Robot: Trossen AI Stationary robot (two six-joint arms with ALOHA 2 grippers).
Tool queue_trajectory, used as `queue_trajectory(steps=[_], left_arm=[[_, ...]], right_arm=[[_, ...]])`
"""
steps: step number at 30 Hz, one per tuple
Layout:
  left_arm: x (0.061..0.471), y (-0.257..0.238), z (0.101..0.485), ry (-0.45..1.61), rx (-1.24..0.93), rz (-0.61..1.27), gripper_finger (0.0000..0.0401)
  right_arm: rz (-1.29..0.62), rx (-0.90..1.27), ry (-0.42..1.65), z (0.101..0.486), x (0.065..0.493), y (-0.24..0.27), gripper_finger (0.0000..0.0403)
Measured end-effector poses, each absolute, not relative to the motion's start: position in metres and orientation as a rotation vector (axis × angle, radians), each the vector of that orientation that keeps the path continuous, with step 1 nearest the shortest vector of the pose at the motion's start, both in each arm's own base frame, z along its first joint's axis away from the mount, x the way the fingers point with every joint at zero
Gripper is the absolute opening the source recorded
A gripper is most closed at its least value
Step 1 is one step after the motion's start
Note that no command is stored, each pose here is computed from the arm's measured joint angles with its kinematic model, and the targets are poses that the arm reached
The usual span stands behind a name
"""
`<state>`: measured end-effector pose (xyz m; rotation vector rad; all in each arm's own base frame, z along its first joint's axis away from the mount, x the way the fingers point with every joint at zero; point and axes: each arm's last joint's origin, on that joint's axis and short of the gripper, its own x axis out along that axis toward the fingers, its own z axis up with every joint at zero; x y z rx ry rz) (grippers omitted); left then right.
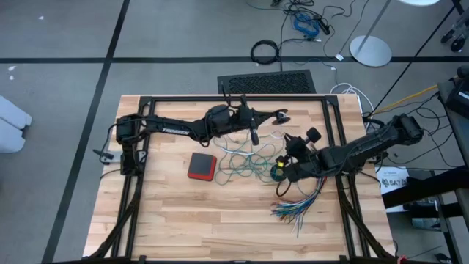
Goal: Coiling cords
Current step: Coil the white wire cable on the spool
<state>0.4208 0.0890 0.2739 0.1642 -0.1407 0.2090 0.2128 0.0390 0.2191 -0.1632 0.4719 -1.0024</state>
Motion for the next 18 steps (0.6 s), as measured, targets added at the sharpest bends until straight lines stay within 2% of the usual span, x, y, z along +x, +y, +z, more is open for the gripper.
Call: queue_trajectory(steps=[4, 7, 13, 18], left_arm=[[0.420, 0.089, 0.276, -0.165, 0.118, 0.153, 0.0000], [0.421, 0.090, 0.271, -0.113, 0.181, 0.168, 0.0000], [0.421, 0.092, 0.268, -0.065, 0.306, 0.232, 0.0000], [0.424, 0.083, 0.260, 0.025, 0.412, 0.234, 0.0000]], right_arm=[[-1.050, -0.141, 0.438, 0.203, 0.204, 0.037, 0.0001], [-1.025, -0.137, 0.439, 0.205, 0.205, 0.040, 0.0000], [-0.876, -0.138, 0.450, 0.226, 0.223, 0.051, 0.0000], [-0.884, -0.179, 0.428, 0.250, 0.231, 0.050, 0.0000]])
